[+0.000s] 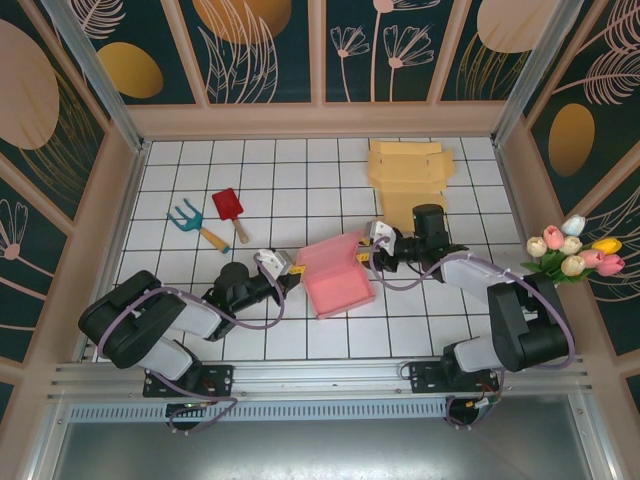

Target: Fold the paper box

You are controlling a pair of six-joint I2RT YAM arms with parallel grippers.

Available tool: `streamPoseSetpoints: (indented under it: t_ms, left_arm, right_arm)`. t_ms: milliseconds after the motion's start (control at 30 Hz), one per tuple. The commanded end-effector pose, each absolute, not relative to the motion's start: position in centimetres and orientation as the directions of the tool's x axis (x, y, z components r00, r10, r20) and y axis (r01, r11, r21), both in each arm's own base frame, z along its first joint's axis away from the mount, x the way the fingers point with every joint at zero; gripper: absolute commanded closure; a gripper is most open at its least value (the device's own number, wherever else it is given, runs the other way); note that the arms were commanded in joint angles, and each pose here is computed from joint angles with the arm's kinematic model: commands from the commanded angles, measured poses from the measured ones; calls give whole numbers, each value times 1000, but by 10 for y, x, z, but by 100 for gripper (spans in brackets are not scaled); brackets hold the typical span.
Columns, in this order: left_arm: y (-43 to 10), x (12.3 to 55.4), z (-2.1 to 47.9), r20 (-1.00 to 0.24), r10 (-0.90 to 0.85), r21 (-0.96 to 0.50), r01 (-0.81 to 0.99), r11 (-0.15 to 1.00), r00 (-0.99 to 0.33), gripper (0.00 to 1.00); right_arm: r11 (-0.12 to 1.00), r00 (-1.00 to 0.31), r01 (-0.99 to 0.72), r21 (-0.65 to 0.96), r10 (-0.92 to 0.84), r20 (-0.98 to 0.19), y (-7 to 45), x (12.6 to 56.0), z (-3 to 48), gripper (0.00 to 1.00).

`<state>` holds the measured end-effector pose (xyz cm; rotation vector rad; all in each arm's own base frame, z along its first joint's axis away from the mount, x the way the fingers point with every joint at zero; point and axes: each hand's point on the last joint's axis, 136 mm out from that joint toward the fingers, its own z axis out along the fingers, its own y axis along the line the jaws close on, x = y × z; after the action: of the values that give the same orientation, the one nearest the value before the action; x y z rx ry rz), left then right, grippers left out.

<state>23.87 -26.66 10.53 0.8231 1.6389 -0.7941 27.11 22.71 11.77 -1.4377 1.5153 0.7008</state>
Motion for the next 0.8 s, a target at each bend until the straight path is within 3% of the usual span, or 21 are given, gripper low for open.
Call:
streamPoseSetpoints:
  t_ms: [0,200,367,567,767]
  left_arm:
    - [-273,234,111,-983,113,-72,865,496,-146,93]
    - [-273,231,114,-984,114,-67,872,486,-139,93]
    - [-271,233,116,-985,108,-67,865,498,-138,93]
    - [-266,246,118,-984,92,-75,822,565,-153,89]
    - [-255,262,125,-982,36,-119,748,653,-187,79]
  right_arm:
    - [65,163,-976,-209,-417,-894,242,259,131,59]
    - [46,193,-971,-234,-426,-884,249,257,137,60]
    - [39,195,-972,-233,-422,-886,249,255,139,67]
    - [29,193,-974,-226,-424,-885,251,249,135,82]
    - [135,132,-967,-217,-463,-876,246,265,128,100]
